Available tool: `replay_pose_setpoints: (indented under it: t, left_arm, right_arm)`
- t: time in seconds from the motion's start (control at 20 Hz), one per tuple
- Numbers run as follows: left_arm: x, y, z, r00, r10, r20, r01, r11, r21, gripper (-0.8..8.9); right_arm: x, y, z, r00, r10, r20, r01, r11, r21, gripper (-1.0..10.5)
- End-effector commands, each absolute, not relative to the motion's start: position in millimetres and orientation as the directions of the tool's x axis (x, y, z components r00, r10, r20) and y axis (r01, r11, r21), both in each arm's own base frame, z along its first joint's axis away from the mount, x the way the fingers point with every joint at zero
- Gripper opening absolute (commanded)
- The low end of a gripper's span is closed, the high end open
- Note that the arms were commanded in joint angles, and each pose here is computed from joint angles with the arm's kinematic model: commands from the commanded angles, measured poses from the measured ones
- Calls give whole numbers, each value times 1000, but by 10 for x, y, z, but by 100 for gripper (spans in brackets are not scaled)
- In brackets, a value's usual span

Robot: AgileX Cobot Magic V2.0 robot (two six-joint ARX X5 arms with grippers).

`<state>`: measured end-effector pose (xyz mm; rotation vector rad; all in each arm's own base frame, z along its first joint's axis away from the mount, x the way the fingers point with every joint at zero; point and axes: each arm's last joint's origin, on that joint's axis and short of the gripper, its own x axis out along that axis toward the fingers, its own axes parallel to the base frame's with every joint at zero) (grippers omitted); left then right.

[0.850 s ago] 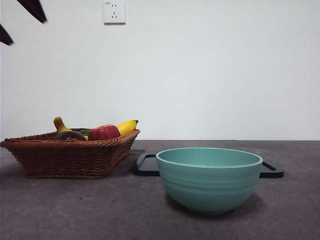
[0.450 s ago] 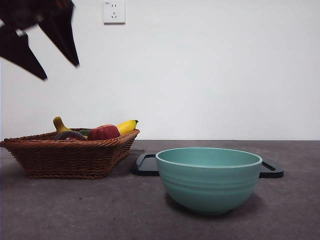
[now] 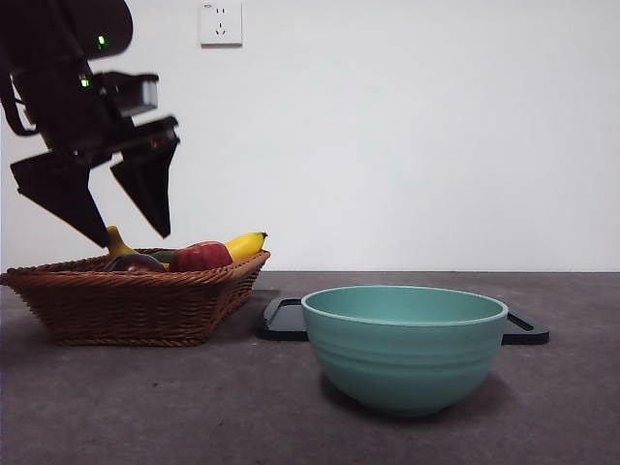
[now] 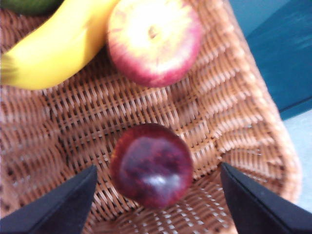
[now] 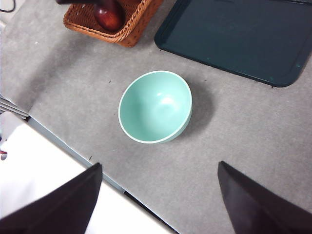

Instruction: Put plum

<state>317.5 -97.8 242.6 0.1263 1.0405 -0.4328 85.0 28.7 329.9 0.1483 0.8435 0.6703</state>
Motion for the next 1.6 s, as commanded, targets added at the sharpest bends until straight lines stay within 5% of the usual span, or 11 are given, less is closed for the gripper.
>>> replay_pose_setpoints:
  t: [0.05,0.6,0.75,0.95,1.3,1.6]
  left_arm:
    - [3275,-1020,2365,430,-283,-857,430,899,-81,403]
    - [3429,-1066,2012,368,-264,-891,426,900,-91,398]
    - [3430,-1066,2012,368,-265,-891,425,900,-91,287]
    - [3408,-1060,2046,366,-264,-892,422,901,-94,276]
    - [3094,-1087,2663,483,-328,-812,464,882,-80,276]
    - [2487,-1528,3126,480,-468,-742,631,772,-78,277]
  right_arm:
    - [852,290,3354,487,608,-627,-504,782,367,380]
    - [852,290,3354,487,608,-627,-496,783,374,380]
    - [852,290,3355,487,608,-627,-496,784,374,380]
    - [852,290,3355,488,608,-627,-497,784,374,380]
    - [852,290,3355,488,608,-627,-497,784,374,380]
    - [852,290,3355,488,607,-627,-496,784,373,380]
